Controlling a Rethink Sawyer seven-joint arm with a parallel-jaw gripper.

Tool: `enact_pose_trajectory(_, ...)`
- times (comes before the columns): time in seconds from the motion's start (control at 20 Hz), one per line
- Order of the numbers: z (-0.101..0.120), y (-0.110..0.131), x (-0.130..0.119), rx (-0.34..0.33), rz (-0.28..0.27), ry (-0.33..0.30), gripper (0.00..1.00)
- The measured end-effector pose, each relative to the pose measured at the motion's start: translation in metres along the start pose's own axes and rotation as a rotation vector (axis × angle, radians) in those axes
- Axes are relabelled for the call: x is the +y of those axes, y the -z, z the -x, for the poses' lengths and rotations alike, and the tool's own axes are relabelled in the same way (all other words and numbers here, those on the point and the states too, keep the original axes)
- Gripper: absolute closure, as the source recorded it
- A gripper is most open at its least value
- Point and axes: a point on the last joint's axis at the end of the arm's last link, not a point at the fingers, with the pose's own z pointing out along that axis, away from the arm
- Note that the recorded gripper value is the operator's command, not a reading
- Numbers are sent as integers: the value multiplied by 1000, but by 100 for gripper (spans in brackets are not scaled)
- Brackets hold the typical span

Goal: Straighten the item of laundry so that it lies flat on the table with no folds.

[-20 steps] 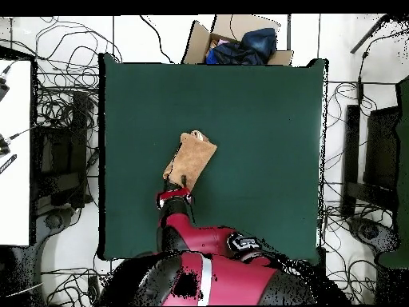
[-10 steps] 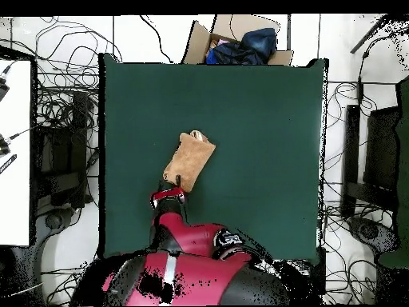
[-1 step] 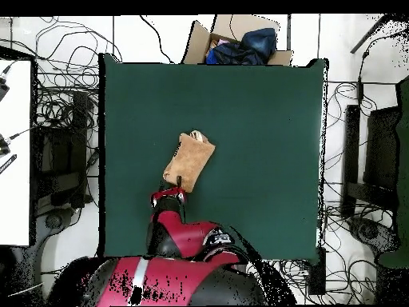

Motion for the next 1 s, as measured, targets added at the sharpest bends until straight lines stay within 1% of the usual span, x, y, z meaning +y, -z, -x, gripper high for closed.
enact_pose_trajectory(0.1, 0, 2, 0, 20, -16, 14, 0)
enact_pose_trajectory(0.15, 0, 5, -1, 40, -35, 32, 0)
enact_pose_trajectory(0.5, 3, 18, -5, 91, -88, 87, 0)
enact_pose_trajectory(0.6, 4, 23, -10, 111, -106, 104, 0)
enact_pose_trajectory(0.75, 5, 26, -18, 128, -125, 114, 0)
enact_pose_trajectory(1.0, 4, 27, -25, 141, -136, 115, 0)
